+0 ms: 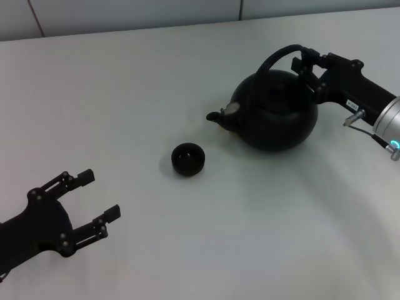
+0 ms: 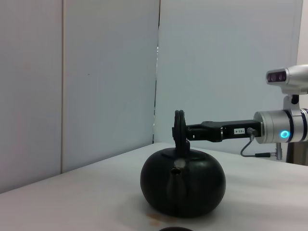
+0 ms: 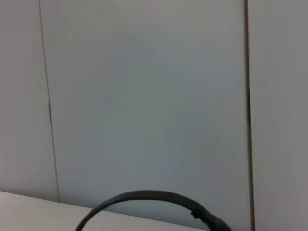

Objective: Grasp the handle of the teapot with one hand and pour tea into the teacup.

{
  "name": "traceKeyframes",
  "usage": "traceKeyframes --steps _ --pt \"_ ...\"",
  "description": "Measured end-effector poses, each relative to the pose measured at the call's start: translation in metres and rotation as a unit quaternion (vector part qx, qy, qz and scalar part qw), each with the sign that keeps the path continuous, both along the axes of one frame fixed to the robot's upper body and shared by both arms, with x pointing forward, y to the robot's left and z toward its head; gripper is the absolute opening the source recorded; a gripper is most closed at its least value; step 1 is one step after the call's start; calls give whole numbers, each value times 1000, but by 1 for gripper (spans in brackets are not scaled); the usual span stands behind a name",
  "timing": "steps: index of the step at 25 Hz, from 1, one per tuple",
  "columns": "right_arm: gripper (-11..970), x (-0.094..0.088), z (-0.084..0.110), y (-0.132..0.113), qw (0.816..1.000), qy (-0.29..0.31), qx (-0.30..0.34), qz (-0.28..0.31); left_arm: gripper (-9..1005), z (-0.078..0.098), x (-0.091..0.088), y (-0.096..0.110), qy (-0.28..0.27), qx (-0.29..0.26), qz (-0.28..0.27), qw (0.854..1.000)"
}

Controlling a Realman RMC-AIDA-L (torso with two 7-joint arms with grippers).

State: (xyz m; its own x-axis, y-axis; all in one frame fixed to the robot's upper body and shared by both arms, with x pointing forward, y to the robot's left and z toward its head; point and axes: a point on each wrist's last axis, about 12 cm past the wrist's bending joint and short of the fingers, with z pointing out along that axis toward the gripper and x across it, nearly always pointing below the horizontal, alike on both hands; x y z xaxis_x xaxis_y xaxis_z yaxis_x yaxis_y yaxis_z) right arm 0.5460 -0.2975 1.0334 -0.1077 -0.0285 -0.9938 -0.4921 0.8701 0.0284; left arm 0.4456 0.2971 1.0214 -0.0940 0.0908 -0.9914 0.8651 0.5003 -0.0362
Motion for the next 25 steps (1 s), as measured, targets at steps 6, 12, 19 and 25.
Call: traceKeyframes --steps 6,12,19,25 --pt "369 -10 -1 -5 1000 -7 14 -5 800 0 0 0 0 0 0 1000" --pt "597 -37 -6 -15 999 -33 29 -15 800 0 -1 0 0 1 -3 1000" --pt "678 -76 -16 -22 998 -39 49 -16 800 0 -1 0 1 2 -5 1000" --pt "678 -103 -12 -25 995 -32 44 84 800 0 0 1 5 7 -12 1000"
